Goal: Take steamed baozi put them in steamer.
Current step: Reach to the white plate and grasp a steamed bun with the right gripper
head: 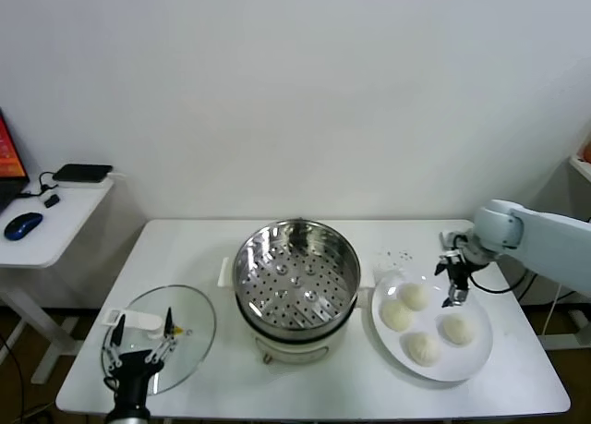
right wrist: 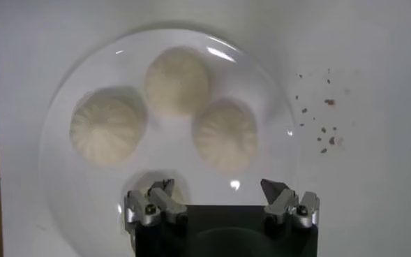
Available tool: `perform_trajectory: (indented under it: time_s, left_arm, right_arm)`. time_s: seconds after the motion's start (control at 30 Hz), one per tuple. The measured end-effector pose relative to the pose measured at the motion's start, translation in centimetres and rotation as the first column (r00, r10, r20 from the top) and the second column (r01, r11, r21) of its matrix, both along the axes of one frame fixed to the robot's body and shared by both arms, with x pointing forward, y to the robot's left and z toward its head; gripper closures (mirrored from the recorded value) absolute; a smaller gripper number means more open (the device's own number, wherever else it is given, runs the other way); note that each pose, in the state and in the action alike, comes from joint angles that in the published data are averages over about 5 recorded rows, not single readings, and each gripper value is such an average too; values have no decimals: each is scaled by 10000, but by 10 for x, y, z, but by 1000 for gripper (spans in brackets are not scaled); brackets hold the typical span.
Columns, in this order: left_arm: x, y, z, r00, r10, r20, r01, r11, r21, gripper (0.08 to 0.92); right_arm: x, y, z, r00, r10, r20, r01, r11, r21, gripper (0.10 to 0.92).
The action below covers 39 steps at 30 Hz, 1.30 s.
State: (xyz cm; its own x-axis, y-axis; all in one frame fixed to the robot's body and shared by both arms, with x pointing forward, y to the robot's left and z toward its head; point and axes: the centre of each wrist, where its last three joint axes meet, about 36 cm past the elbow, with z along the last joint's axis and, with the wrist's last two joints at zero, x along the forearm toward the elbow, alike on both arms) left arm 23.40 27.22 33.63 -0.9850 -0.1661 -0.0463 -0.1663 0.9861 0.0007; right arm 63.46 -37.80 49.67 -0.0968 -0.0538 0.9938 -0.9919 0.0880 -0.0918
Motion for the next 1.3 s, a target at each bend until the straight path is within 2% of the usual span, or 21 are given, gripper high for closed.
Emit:
perform_trajectory:
  time_s: [0.67, 0.93, 1.3]
  left_arm:
    - [0, 3, -5, 10000, -25, -49, 25, 10000, 88, 177]
    - [-1, 4, -6, 10000, -4, -64, 5, 9999, 171, 177]
    - [-2, 5, -9, 10000, 21, -90, -18, 9996, 297, 177]
  right_arm:
    - [20, 39, -34, 9990, 431, -121, -435, 9986, -304, 202]
    - [19, 43, -35, 9981, 574, -216, -584, 9971, -491, 259]
    - [20, 43, -33, 9975, 674, -213, -687, 9955, -650, 377]
